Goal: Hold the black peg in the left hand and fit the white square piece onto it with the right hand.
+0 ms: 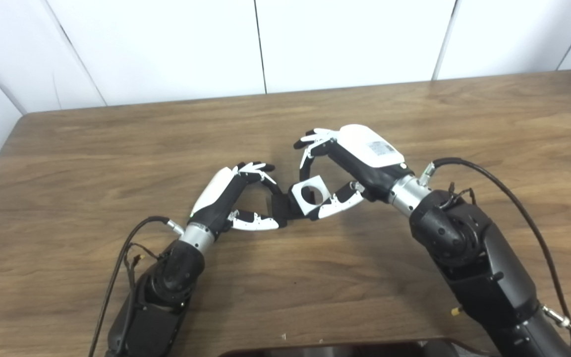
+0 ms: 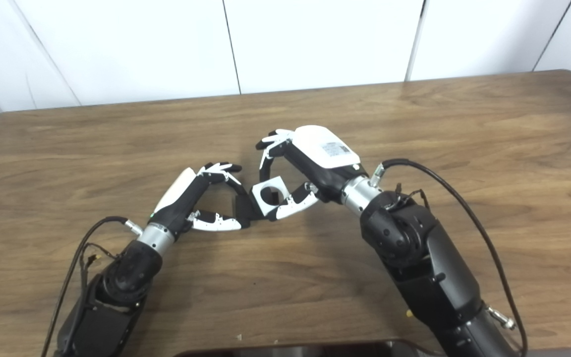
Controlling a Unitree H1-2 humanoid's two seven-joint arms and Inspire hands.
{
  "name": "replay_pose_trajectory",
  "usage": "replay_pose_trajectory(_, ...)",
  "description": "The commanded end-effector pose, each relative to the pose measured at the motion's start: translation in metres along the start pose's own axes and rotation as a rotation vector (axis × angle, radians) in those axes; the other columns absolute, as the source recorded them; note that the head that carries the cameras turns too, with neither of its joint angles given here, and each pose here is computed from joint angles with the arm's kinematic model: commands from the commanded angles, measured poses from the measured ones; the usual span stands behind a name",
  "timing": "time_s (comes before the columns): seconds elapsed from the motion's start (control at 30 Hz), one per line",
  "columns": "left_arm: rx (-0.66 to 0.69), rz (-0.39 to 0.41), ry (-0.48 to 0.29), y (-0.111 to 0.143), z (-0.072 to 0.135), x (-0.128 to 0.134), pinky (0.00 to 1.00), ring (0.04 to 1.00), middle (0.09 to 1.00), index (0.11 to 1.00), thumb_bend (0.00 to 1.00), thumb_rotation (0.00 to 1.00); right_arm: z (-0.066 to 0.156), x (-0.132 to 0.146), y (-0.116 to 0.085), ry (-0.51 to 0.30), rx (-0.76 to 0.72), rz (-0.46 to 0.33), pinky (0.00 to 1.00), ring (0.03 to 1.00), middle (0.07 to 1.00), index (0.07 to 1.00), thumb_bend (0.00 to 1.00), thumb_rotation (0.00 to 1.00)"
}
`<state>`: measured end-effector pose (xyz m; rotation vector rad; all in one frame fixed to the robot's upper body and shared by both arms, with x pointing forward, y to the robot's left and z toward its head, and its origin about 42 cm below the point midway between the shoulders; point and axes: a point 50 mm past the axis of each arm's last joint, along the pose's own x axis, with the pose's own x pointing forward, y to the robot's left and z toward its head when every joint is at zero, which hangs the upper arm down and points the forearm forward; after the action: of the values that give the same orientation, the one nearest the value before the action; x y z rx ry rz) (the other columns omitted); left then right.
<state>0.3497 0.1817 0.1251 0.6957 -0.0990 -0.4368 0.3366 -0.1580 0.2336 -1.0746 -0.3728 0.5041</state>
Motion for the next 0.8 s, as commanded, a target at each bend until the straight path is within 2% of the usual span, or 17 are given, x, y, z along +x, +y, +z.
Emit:
replay_pose_trajectory(0.0, -0.014, -0.102, 0.066, -0.023, -0.01, -0.003, 1.0, 0.959, 0.878, 0.484, 0.52, 0.08, 0.012, 0.011, -0.017, -0.058, -0.03, -0.063, 0.89, 0.909, 0.832, 0.481, 0.51, 0.15)
replay_pose_trajectory(0.2, -0.013, -0.101, 0.068, -0.022, -0.009, -0.003, 1.0, 0.958, 0.877, 0.484, 0.52, 0.08, 0.014, 0.018, -0.015, -0.058, -0.022, -0.057, 0.92, 0.916, 0.831, 0.481, 0.51, 0.15)
replay_pose_trajectory(0.37, -0.018, -0.102, 0.069, -0.023, -0.009, -0.003, 1.0, 0.96, 0.879, 0.484, 0.52, 0.08, 0.016, 0.025, -0.015, -0.067, -0.032, -0.054, 0.88, 0.911, 0.832, 0.482, 0.51, 0.15)
replay_pose_trajectory(0.77, -0.019, -0.109, 0.074, -0.024, -0.008, -0.006, 1.0, 0.965, 0.876, 0.484, 0.52, 0.08, 0.016, 0.032, -0.009, -0.052, -0.03, -0.037, 0.89, 0.907, 0.831, 0.482, 0.51, 0.15)
